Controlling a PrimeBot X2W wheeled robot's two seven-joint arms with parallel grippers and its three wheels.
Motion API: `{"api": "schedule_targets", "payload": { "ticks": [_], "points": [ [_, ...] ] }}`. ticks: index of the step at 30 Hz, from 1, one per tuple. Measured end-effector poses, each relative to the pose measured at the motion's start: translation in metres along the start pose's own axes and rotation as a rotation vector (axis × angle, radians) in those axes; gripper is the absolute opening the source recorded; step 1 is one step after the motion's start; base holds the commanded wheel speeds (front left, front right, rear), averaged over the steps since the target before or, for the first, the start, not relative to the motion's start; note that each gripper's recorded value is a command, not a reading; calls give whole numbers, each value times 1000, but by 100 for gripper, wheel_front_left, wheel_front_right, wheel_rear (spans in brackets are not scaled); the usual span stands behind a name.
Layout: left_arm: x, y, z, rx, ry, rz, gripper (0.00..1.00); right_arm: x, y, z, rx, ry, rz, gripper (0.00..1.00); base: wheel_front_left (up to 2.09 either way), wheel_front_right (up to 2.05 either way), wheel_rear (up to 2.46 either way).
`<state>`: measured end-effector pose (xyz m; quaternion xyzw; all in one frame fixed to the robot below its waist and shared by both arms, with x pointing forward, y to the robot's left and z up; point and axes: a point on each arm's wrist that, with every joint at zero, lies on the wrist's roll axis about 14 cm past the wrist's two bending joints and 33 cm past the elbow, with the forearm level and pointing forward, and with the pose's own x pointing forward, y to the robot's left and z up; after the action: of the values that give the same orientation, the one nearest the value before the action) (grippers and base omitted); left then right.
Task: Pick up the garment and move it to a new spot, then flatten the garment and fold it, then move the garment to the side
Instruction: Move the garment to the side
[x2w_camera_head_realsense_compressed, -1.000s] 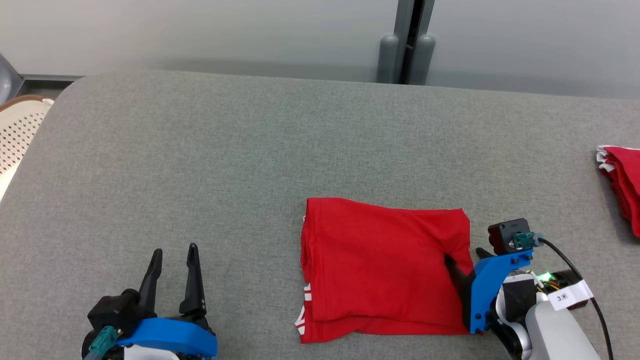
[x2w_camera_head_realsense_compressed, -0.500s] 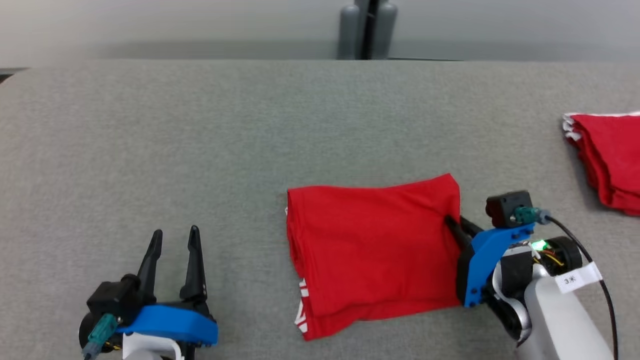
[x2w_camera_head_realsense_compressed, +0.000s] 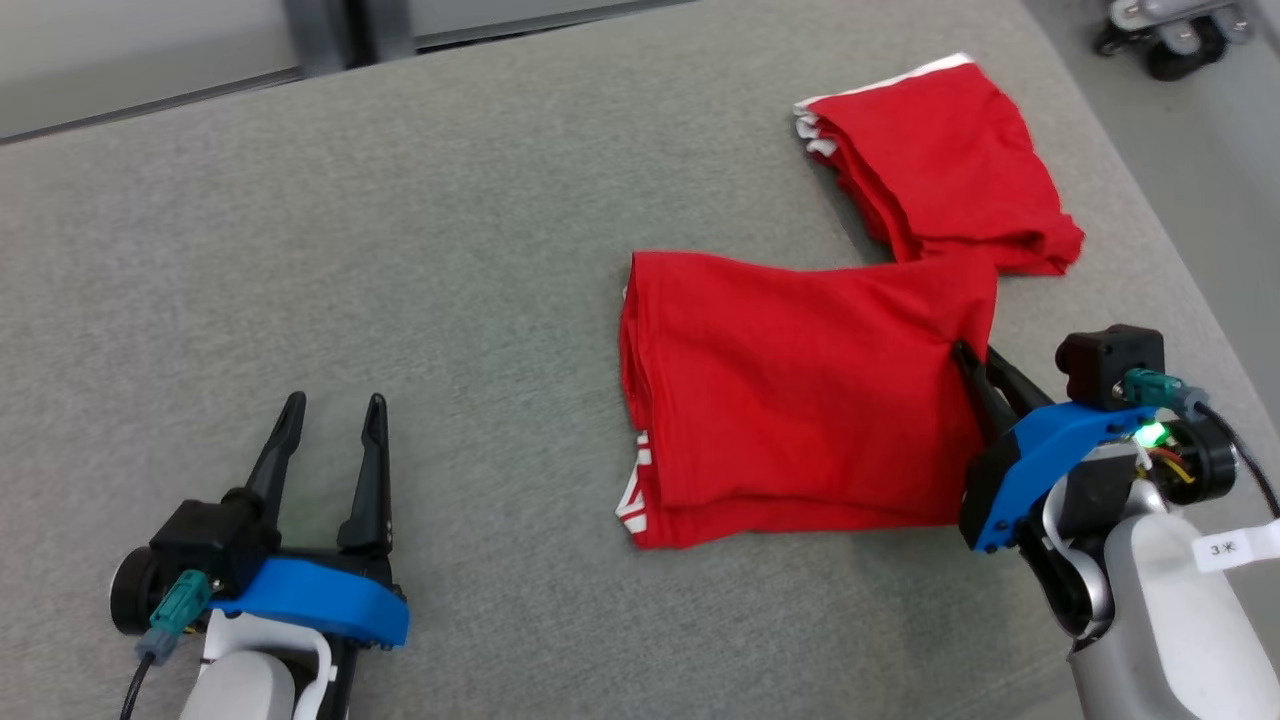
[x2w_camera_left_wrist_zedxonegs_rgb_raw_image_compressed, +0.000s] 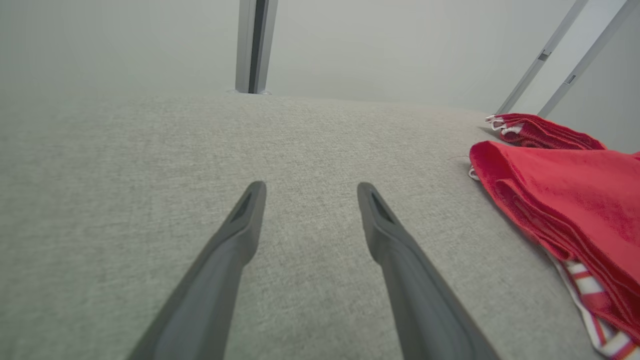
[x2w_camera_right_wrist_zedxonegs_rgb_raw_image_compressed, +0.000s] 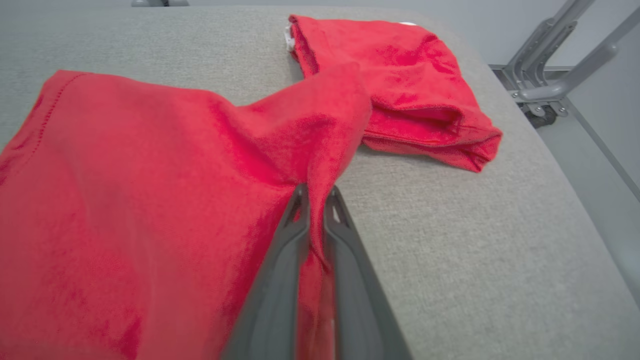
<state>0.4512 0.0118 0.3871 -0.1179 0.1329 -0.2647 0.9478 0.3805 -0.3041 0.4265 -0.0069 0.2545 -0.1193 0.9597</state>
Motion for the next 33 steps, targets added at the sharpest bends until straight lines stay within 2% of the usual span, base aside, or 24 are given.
{"api": "schedule_targets", "payload": {
  "ticks": [5,9,13,21,27,33],
  "points": [
    [22,-30,0,20,20,-111,100,-13,-20,-4,35,-17,-61,0,0,0,0],
    [23,-39,5,29,18,-134,100,-10,-12,8,37,-55,-37,0,0,0,0],
    [15,-32,14,38,-1,-106,100,1,6,39,5,-113,23,0,0,0,0],
    [-13,-5,27,35,-44,5,100,25,18,102,-88,-169,83,0,0,0,0],
    [-30,7,29,23,-58,60,100,37,-13,139,-156,-197,24,0,0,0,0],
    [-46,23,24,18,-50,115,100,47,-61,152,-221,-163,-80,0,0,0,0]
  ]
}}
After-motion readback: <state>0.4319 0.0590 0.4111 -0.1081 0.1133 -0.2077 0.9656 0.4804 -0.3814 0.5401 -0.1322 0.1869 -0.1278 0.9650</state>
